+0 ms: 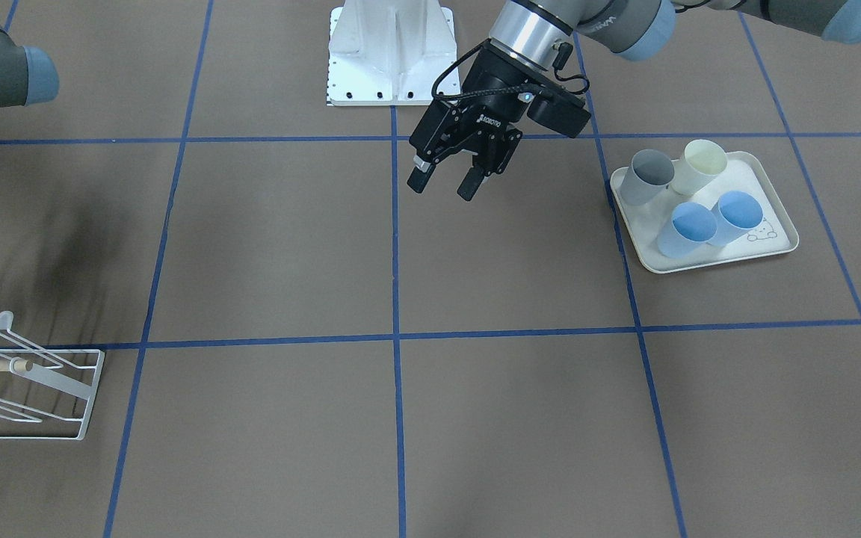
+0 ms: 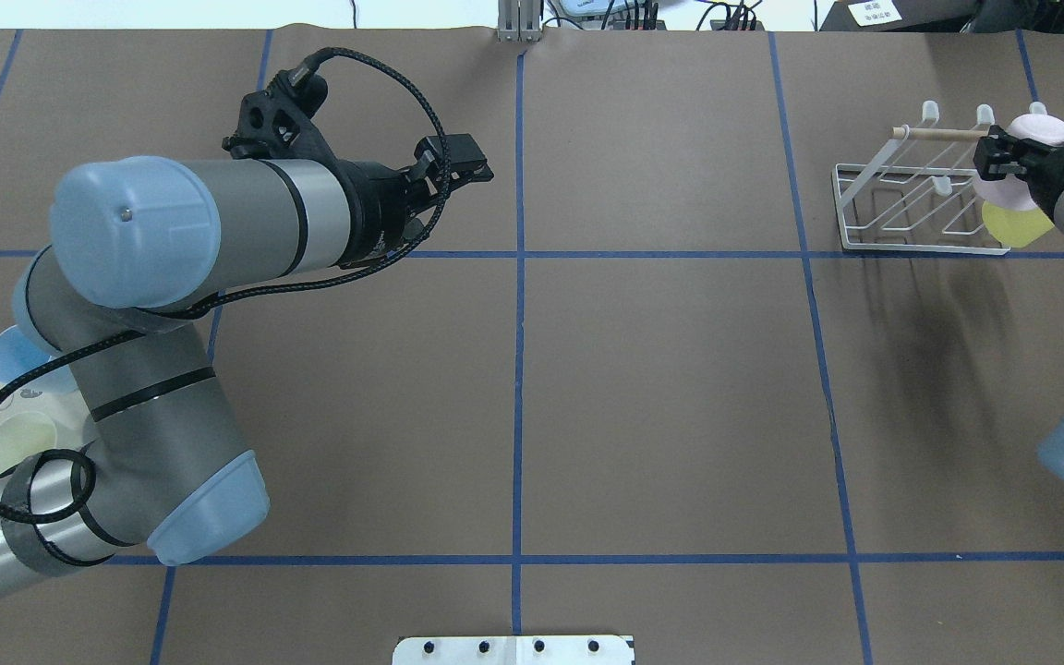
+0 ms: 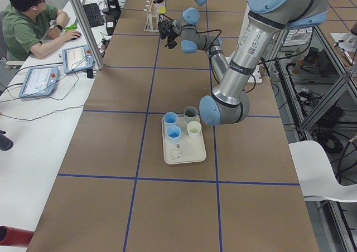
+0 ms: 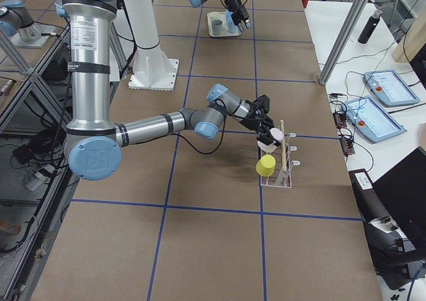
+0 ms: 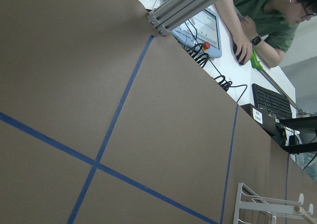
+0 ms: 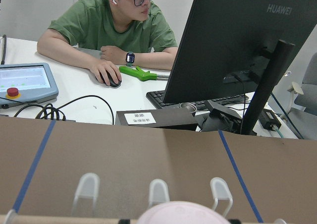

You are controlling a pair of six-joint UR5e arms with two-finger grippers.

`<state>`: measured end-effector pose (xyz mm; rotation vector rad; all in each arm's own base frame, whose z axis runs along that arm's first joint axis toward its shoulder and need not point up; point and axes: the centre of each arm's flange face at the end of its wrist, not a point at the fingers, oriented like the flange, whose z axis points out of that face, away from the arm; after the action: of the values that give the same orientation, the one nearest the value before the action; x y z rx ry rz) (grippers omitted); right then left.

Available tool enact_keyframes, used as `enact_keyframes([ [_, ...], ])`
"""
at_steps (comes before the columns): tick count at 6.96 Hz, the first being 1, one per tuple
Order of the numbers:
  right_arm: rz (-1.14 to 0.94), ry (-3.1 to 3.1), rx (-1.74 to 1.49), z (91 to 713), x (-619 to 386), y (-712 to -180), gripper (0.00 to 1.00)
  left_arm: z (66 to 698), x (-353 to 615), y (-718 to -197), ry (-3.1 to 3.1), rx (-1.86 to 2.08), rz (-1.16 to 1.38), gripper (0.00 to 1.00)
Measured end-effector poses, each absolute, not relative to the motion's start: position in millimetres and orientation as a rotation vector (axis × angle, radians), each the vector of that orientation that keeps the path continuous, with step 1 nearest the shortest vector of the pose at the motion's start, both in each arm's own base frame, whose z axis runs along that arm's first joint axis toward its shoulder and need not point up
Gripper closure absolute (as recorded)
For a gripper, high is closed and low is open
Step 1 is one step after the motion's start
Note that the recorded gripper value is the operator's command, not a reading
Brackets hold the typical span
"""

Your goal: Transfer IKEA cup to right arm and place on rack

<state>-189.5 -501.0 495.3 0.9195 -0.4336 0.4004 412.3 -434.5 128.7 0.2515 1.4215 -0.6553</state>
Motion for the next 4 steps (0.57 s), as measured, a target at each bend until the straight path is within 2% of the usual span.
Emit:
enact_keyframes([
  [1,0.397,-0.426,0.919,498.4,-193.4,-500.5,1.0,131.1,412.6,-434.2,1.418,0.251,-0.656,0.0],
  [2,0.394,-0.421,0.919,501.2,-196.2,-500.1,0.54,132.0,412.7,-434.1,1.417,0.251,-0.656,0.0],
  [3,0.391,-0.42,0.918,502.2,-197.9,-499.8,0.01,132.2,412.8,-434.0,1.417,0.251,-0.656,0.0],
  [4,0.389,-0.42,0.919,502.1,-198.5,-499.8,0.0,132.0,412.4,-433.8,1.418,0.251,-0.656,0.0],
])
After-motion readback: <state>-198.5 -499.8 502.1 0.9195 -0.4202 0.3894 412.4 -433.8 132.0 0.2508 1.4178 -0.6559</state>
